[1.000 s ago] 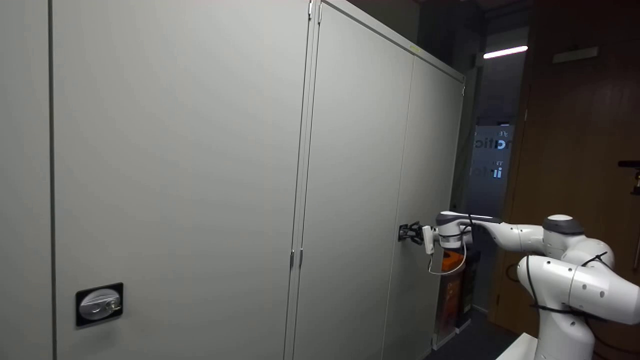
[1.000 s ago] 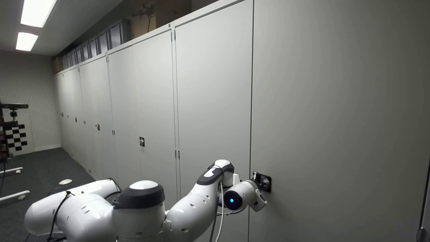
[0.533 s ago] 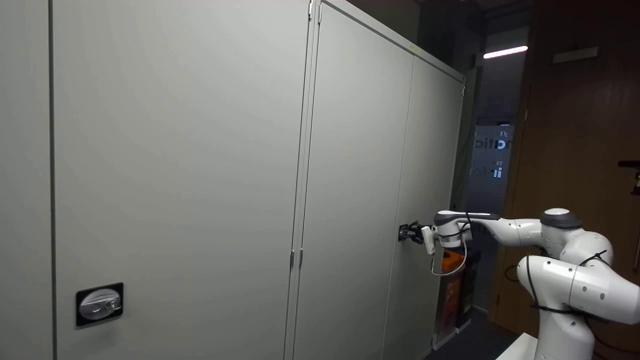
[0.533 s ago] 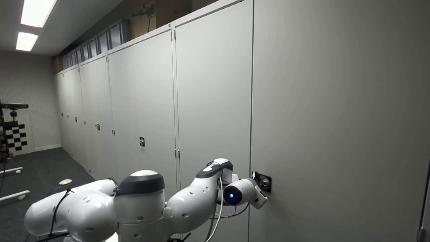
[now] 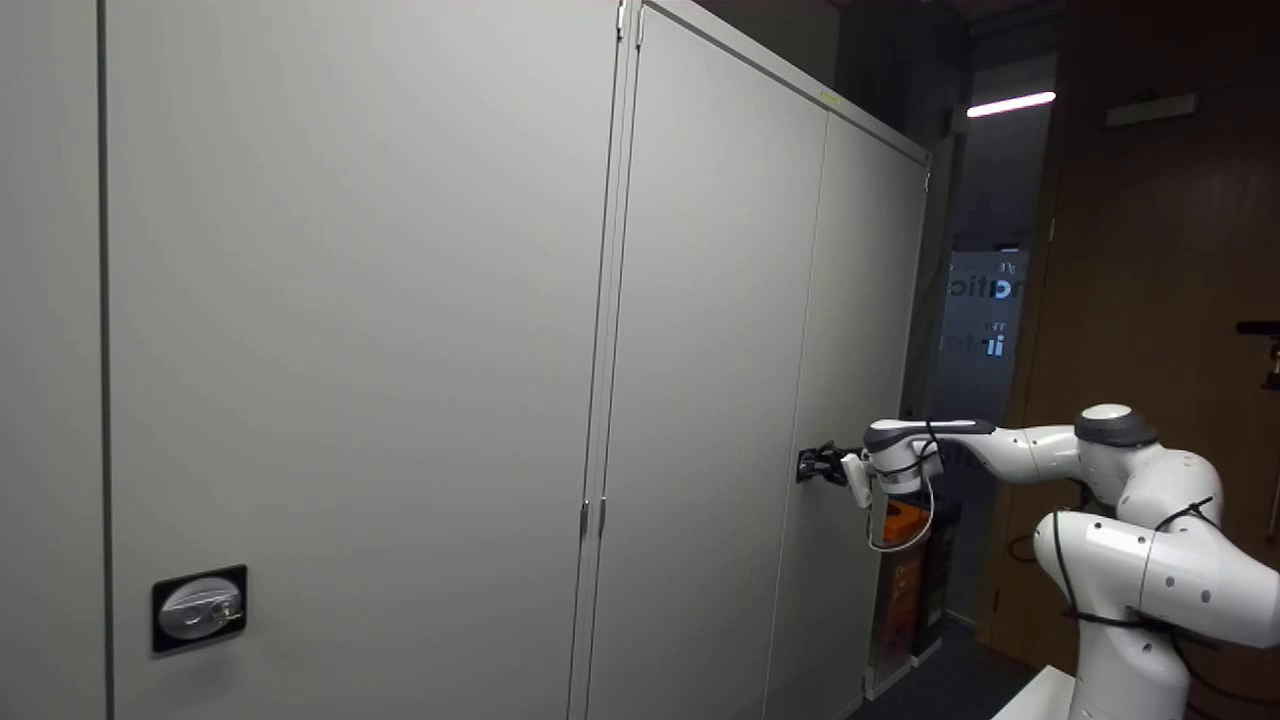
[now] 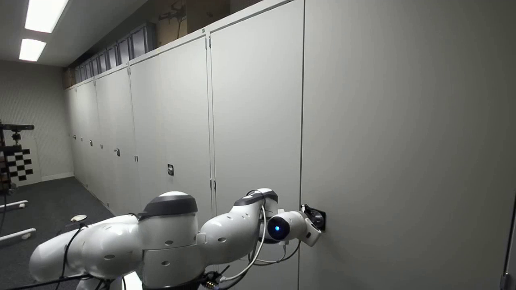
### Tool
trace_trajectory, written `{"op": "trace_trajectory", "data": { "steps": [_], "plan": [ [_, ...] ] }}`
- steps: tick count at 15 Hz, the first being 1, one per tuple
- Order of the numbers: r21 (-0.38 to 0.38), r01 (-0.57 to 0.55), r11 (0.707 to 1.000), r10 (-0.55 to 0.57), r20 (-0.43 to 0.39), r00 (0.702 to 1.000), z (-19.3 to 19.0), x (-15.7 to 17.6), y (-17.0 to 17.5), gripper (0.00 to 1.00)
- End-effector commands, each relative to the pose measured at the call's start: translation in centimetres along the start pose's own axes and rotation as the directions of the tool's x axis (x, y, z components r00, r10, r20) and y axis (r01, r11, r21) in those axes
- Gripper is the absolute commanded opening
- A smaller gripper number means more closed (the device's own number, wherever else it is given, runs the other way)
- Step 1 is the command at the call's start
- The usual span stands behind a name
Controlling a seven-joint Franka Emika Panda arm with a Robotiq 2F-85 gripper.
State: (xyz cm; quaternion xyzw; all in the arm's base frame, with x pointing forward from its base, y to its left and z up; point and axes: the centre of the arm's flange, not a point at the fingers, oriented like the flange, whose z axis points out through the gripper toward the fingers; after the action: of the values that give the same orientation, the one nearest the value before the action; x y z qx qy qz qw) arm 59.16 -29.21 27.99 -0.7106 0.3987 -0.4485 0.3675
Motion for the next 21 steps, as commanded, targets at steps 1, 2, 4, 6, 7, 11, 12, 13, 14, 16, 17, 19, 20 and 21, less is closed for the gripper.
{"op": "trace_trajectory", "data": {
  "steps": [1,2,4,6,7,11,12,13,14,16,17,19,20,21],
  "plan": [
    [-0.073,0.077,0.994,-0.082,-0.074,0.994,0.47,2.06,-0.46,0.08],
    [-0.079,0.088,0.993,-0.094,-0.073,0.993,0.47,2.07,-0.51,0.08],
    [-0.091,0.109,0.990,-0.116,-0.074,0.991,0.50,2.01,-0.51,0.08],
    [-0.100,0.127,0.987,-0.134,-0.073,0.988,0.53,1.97,-0.58,0.08],
    [-0.106,0.138,0.985,-0.146,-0.075,0.986,0.49,2.01,-0.64,0.08],
    [-0.125,0.173,0.977,-0.184,-0.077,0.980,0.46,2.10,-0.68,0.08],
    [-0.131,0.182,0.974,-0.193,-0.076,0.978,0.47,2.10,-0.68,0.08],
    [-0.135,0.190,0.972,-0.201,-0.076,0.977,0.48,2.08,-0.66,0.08],
    [-0.140,0.199,0.970,-0.211,-0.077,0.975,0.51,2.04,-0.69,0.08],
    [-0.151,0.216,0.965,-0.229,-0.077,0.970,0.51,2.03,-0.75,0.08],
    [-0.155,0.223,0.962,-0.237,-0.077,0.968,0.53,2.02,-0.75,0.08],
    [-0.164,0.238,0.957,-0.254,-0.077,0.964,0.54,2.02,-0.85,0.08],
    [-0.170,0.246,0.954,-0.262,-0.078,0.962,0.53,2.03,-0.87,0.08],
    [-0.174,0.252,0.952,-0.268,-0.077,0.960,0.54,2.01,-0.86,0.08]
  ]
}}
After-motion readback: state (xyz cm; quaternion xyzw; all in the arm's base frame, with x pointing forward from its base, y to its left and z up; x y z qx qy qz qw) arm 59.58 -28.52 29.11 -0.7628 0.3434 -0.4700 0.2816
